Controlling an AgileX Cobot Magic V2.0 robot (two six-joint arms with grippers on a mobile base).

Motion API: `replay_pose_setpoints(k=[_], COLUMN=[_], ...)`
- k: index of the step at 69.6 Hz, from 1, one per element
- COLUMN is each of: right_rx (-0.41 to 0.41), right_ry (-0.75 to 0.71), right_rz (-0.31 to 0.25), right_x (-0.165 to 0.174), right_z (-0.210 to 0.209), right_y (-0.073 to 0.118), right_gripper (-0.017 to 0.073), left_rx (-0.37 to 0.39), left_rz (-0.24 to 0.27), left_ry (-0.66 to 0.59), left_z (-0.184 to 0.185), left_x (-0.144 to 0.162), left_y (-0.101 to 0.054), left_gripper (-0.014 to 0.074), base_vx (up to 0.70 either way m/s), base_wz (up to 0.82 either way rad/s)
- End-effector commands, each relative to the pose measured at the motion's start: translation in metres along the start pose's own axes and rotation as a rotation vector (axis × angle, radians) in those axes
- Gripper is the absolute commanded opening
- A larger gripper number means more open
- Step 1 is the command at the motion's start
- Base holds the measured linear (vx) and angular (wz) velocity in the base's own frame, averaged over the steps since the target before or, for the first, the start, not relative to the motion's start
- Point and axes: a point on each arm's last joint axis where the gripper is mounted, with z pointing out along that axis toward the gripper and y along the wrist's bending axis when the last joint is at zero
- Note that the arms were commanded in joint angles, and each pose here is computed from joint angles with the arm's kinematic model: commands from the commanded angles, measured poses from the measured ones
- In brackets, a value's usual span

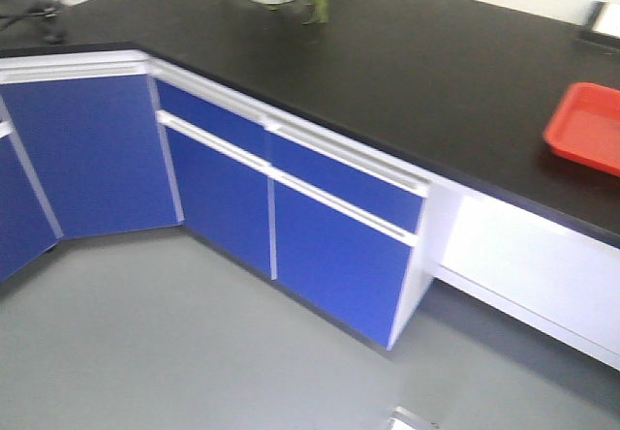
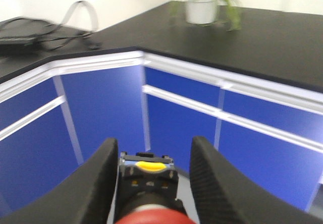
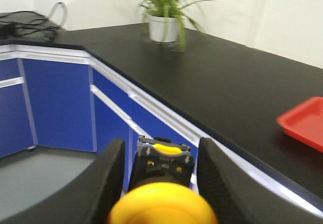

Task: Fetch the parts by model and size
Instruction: 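Turn the base toward the bench with the red tray, then drive up to the red tray, holding both buttons above it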

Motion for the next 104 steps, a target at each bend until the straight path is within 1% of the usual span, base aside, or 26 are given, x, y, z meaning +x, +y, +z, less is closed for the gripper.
replay_pose_setpoints(k=[1,56,72,104], right_rx=[0.006,0.005,0.005,0.005], right_ry=[-0.095,-0.095,-0.095,-0.095], right_rz=[-0.017,-0.016,-0.016,-0.016], right_x=[-0.0148,-0.0148,-0.0148,-0.0148], right_z=[-0.0019,-0.0019,-0.0019,-0.0019], right_y=[-0.0008,-0.0007,-0.0007,-0.0007], right_gripper=[-0.0002,-0.0002,-0.0002,-0.0002], left_rx=[0.007,0.007,0.007,0.007], left_rz=[0.003,0.003,0.003,0.003], left_ry=[-0.091,-0.091,-0.091,-0.091], left_z=[-0.0018,-0.0018,-0.0018,-0.0018], left_x=[-0.0139,-0.0139,-0.0139,-0.0139], left_y=[0.0002,0.0002,0.0002,0.0002], left_gripper=[-0.0006,-0.0006,-0.0006,-0.0006], base_vx=[0.17,0.16,0.17,0.21], base_wz=[-0.65,-0.60,-0.28,-0.10])
